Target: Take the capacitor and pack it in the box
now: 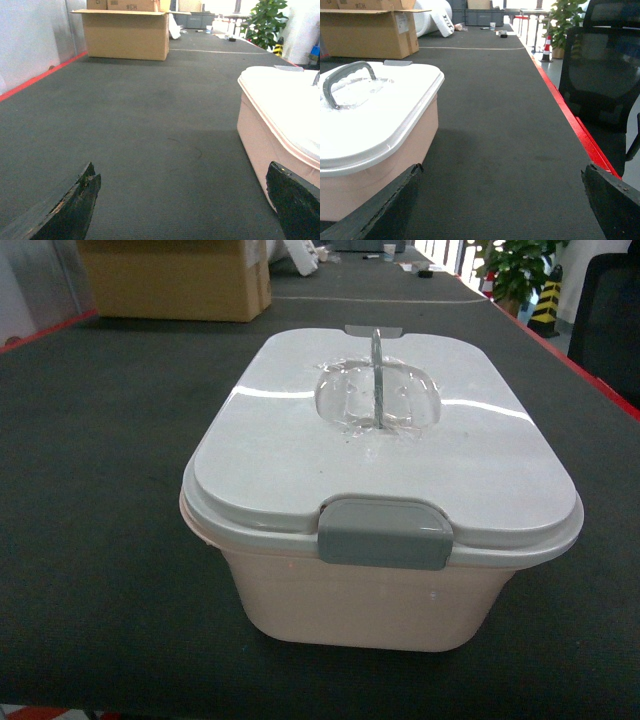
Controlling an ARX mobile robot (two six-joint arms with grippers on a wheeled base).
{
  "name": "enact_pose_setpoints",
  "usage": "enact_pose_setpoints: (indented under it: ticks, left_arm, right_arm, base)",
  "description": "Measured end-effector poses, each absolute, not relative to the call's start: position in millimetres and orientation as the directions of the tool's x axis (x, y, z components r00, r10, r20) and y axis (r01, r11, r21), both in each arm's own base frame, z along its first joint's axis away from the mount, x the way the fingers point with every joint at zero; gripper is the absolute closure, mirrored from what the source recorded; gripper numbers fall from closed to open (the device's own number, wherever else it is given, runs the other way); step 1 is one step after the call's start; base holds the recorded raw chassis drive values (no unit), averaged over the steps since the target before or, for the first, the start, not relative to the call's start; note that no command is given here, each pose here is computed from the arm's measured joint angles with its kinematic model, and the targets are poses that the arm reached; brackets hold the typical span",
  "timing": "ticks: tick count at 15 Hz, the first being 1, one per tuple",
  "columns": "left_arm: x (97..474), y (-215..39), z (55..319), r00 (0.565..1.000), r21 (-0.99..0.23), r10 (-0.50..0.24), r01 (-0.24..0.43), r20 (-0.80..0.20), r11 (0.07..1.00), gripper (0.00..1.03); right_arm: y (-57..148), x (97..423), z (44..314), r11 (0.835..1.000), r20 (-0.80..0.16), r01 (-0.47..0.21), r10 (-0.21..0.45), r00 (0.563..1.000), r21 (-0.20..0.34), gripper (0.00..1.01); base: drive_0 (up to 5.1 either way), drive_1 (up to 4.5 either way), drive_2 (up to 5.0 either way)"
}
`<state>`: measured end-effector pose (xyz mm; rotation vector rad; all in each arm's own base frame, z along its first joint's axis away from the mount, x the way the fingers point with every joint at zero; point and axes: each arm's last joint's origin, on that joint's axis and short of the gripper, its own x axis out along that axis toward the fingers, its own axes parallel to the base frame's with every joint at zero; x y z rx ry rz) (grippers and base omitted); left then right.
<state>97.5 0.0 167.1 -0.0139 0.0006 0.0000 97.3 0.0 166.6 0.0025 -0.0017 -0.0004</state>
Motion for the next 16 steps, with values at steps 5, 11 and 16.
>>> enact_pose_setpoints:
  ticks: [5,11,16]
  left_arm:
    - [97.5,0.0,167.1,1.000,-0.014,0.000,0.000,-0.001,1.000,0.05]
    - [97.6,0.0,166.9,1.000,-0.014,0.000,0.000,-0.001,1.000,0.05]
    - [97.5,0.0,167.0,1.000,-0.014,0.000,0.000,-0.001,1.000,0.05]
  right_arm:
    - [0.0,97.3,166.6,1.000,0.002,0.000,0.000,1.000,0.002,0.03]
    - [0.0,97.3,166.6,1.000,0.002,0.000,0.000,1.000,0.002,0.03]
    - [0.0,97.3,166.6,1.000,0.002,0.000,0.000,1.000,0.002,0.03]
  base:
    - [0.0,0.00,0.0]
    - [0.0,0.00,0.0]
    - [0.0,0.00,0.0]
